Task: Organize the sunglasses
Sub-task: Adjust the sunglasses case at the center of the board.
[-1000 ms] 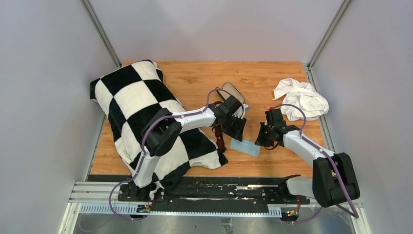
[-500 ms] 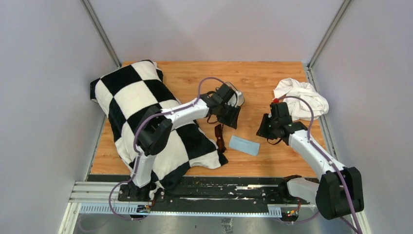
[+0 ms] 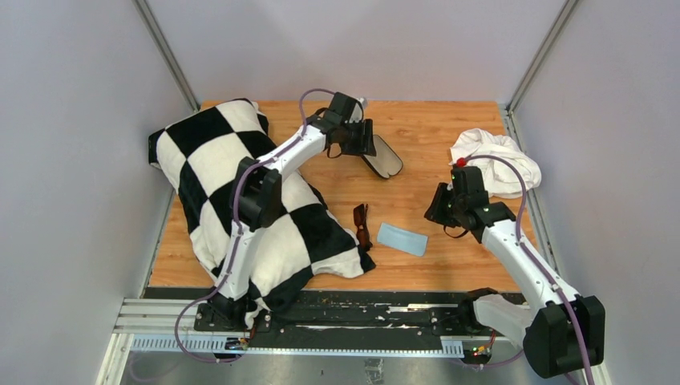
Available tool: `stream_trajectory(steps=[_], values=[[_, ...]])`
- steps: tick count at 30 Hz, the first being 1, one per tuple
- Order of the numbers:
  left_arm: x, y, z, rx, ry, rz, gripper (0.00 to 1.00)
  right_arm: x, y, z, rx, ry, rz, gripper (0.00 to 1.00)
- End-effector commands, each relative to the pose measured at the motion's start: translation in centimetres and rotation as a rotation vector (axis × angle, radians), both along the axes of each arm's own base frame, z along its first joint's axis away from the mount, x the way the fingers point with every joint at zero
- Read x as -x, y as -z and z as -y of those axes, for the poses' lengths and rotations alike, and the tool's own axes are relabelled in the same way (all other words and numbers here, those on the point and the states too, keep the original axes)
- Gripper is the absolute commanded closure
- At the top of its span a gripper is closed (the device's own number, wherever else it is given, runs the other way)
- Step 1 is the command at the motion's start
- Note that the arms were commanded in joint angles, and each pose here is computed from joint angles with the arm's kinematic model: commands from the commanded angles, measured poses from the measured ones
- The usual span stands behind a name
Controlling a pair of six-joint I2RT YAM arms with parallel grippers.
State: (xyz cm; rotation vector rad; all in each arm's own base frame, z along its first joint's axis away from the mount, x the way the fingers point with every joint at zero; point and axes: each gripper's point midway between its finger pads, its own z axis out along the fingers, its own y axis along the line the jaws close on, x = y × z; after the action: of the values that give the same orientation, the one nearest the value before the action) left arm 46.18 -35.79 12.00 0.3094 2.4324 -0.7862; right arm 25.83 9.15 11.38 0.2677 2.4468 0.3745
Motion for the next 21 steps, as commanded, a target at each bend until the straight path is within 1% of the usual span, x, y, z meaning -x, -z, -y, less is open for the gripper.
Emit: stream_trajectory(steps=[1, 4, 8, 14, 16, 18, 21], values=[[-1.7, 2.3, 0.1, 0.002, -0.051, -0.078, 0.43, 1.5, 1.1, 1.0, 0.029, 0.011, -0.047, 0.67], [-2.8, 3.5, 0.1, 0.006, -0.081, -0.095, 0.42, 1.6, 1.2, 1.0, 0.027, 0.011, -0.049, 0.67], [-2.8, 4.8, 0.0, -0.003, -0.107, -0.119, 0.43, 1.8, 1.4, 0.9, 0.02, 0.009, -0.054, 0.67], [-1.2, 6.5, -0.6, -0.018, -0.103, -0.167, 0.53, 1.9, 1.4, 0.7, 0.015, -0.001, -0.06, 0.67], [-0.7, 6.6, -0.7, -0.01, -0.097, -0.172, 0.6, 1.9, 1.5, 0.6, 0.015, -0.003, -0.062, 0.67], [0.1, 6.8, -0.7, -0.004, -0.093, -0.179, 0.65, 1.8, 1.6, 0.5, 0.012, -0.008, -0.064, 0.67], [1.3, 7.2, -0.4, 0.004, -0.079, -0.197, 0.68, 1.9, 1.7, 0.4, 0.005, -0.011, -0.066, 0.68]])
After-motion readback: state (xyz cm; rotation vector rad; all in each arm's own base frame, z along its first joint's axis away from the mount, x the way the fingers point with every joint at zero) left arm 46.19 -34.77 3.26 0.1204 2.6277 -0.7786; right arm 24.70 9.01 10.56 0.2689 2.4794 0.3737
